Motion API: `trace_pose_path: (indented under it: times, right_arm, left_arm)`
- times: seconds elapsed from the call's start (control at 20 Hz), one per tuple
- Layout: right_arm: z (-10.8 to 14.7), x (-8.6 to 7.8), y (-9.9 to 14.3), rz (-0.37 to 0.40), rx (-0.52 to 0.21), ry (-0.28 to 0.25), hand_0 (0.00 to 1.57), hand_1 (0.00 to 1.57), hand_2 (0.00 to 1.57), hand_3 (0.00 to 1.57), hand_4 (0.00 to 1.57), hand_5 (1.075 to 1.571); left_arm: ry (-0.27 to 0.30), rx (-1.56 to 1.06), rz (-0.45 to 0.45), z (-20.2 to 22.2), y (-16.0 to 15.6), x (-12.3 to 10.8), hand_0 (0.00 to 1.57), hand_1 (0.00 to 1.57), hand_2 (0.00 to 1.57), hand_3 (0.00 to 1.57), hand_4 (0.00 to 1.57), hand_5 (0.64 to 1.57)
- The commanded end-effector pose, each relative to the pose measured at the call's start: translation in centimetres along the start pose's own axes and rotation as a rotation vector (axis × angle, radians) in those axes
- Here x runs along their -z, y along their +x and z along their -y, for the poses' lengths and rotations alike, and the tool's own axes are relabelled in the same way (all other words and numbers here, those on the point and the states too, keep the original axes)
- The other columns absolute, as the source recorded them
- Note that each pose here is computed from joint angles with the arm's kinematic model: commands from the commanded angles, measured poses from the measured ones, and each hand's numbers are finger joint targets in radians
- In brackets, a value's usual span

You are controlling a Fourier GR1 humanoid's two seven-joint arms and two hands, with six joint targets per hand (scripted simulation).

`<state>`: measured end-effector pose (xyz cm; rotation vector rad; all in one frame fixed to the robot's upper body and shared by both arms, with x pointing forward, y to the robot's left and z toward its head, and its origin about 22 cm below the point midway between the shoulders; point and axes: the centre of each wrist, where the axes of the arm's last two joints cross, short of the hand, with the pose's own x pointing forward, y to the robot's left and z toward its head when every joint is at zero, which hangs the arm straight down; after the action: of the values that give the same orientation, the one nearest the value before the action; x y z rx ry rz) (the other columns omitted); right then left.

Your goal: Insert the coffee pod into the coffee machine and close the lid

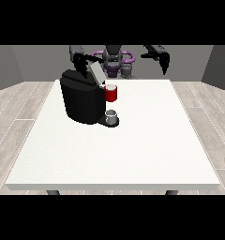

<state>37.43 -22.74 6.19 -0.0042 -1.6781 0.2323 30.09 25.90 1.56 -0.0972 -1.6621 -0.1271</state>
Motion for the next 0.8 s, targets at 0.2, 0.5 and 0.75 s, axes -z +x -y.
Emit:
trace_pose_path:
  times: [0.2, 0.5, 0.75]
  right_arm:
    - [0.2, 1.9, 0.9, 0.032, 0.003, 0.009, 0.0, 0.0, 0.0, 0.0, 0.0, 1.571]
    - [-4.5, 2.2, 1.7, 0.079, -0.04, 0.091, 0.0, 0.0, 0.0, 0.0, 0.0, 1.571]
    - [-2.6, 2.5, 1.7, 0.051, -0.051, 0.087, 0.0, 0.0, 0.0, 0.0, 0.08, 1.571]
  left_arm:
    - [-0.004, 0.029, 0.046, -0.4, 2.2, 0.5, 0.0, 0.0, 0.0, 0.0, 0.0, 1.571]
    - [0.041, 0.036, 0.057, -0.6, 0.7, 1.0, 0.0, 0.0, 0.0, 0.0, 0.0, 1.571]
    - [0.043, 0.053, -0.005, -1.7, 0.8, 0.0, 0.0, 0.0, 0.0, 0.0, 0.0, 1.571]
